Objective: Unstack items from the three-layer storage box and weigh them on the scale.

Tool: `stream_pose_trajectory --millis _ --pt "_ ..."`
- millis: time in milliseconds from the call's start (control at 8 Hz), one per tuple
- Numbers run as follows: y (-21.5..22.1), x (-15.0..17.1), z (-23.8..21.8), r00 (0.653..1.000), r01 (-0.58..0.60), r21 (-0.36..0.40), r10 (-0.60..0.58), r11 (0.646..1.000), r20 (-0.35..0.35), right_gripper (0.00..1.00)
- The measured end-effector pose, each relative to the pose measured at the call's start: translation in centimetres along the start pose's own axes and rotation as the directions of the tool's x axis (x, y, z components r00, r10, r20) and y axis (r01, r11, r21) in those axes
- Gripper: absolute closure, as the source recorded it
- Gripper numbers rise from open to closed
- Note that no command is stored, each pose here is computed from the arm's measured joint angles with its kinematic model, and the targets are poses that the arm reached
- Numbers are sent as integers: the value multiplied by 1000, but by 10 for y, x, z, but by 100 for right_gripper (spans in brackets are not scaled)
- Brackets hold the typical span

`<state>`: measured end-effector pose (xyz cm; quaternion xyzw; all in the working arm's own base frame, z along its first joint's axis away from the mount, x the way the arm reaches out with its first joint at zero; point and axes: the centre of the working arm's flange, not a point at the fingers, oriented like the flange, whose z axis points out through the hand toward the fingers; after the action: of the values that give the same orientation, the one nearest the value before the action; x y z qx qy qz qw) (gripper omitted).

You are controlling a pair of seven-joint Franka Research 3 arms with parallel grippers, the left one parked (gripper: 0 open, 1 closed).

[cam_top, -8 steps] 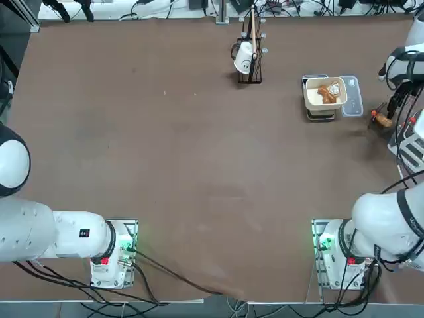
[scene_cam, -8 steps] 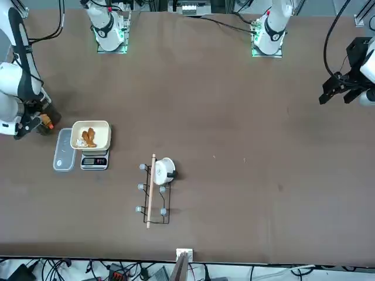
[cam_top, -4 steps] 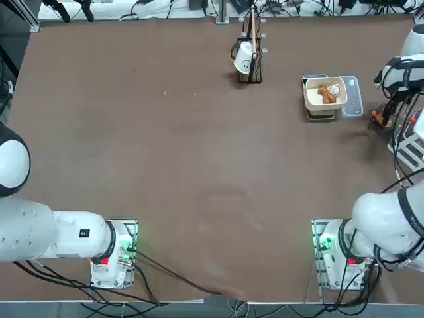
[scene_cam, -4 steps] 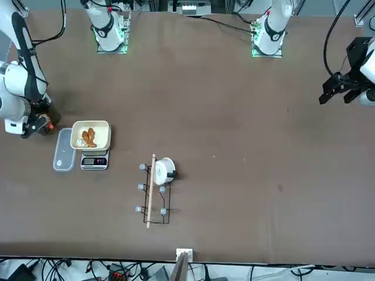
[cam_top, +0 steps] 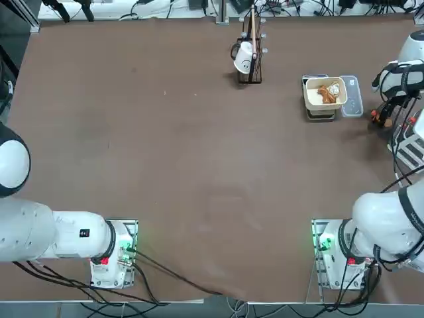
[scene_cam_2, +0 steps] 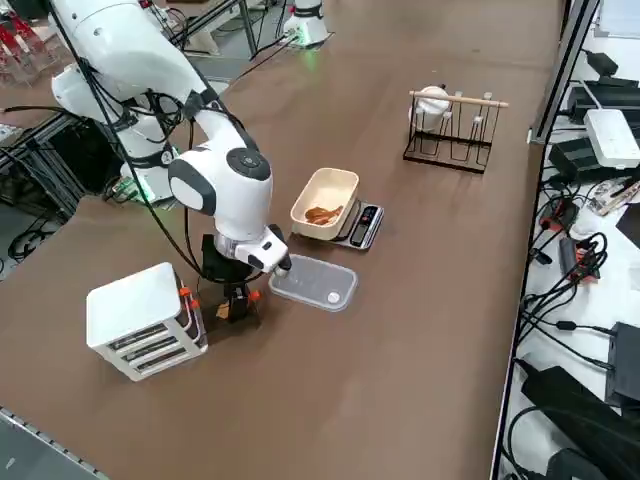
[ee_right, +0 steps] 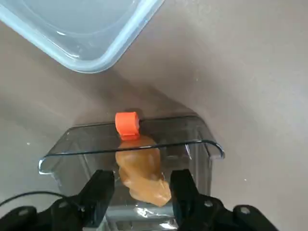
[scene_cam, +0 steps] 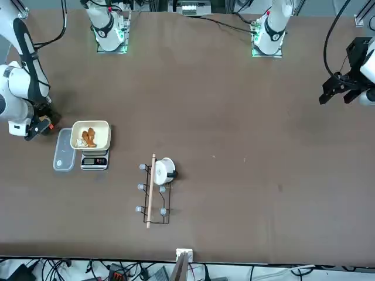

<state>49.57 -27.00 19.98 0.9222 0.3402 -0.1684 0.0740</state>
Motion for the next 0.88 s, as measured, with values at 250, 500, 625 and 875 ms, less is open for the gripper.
stream_pose_trajectory --millis 250,500,625,875 --pt "-2 3 9 1000 5 11 -5 1000 1 30" --pt "-2 4 11 1000 7 12 -7 1000 -1 42" --pt "0 4 8 1000 5 5 -5 1000 -4 57" --pt "4 2 -16 1000 -7 -4 7 1000 0 58"
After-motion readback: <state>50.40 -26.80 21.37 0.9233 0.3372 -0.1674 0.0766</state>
